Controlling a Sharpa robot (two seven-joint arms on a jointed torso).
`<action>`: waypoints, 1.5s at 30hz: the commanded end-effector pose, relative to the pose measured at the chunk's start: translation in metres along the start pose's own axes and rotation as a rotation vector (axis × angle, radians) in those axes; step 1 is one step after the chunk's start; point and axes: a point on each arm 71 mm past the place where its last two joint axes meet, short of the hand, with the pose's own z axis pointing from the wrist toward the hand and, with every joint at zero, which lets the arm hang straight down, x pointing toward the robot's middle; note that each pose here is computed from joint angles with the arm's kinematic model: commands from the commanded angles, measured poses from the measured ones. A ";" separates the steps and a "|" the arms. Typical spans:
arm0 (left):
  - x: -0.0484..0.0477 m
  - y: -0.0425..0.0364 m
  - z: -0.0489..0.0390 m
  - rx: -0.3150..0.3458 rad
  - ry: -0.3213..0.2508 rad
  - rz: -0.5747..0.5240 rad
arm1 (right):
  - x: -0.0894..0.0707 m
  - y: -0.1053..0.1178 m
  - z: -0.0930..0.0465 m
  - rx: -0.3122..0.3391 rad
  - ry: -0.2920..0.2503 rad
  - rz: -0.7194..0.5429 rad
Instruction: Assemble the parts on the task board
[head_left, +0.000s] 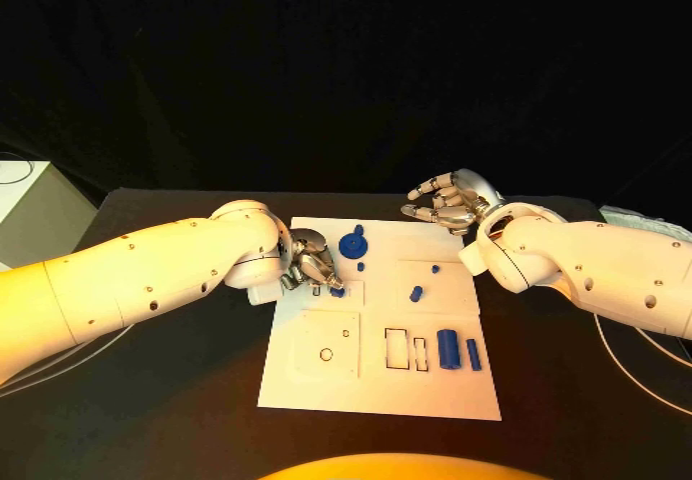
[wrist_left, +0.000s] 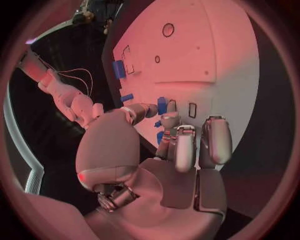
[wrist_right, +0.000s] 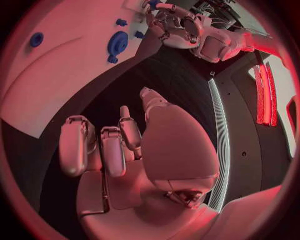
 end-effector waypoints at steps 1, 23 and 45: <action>-0.0022 -0.0020 -0.0018 0.020 -0.044 -0.036 | 0.001 0.000 -0.001 -0.006 0.017 -0.003; -0.0022 0.0007 -0.0058 0.011 -0.152 0.043 | -0.002 -0.002 -0.002 -0.002 0.011 -0.005; 0.0091 0.0025 0.0003 0.003 -0.186 0.085 | -0.003 -0.003 -0.002 0.001 0.014 -0.005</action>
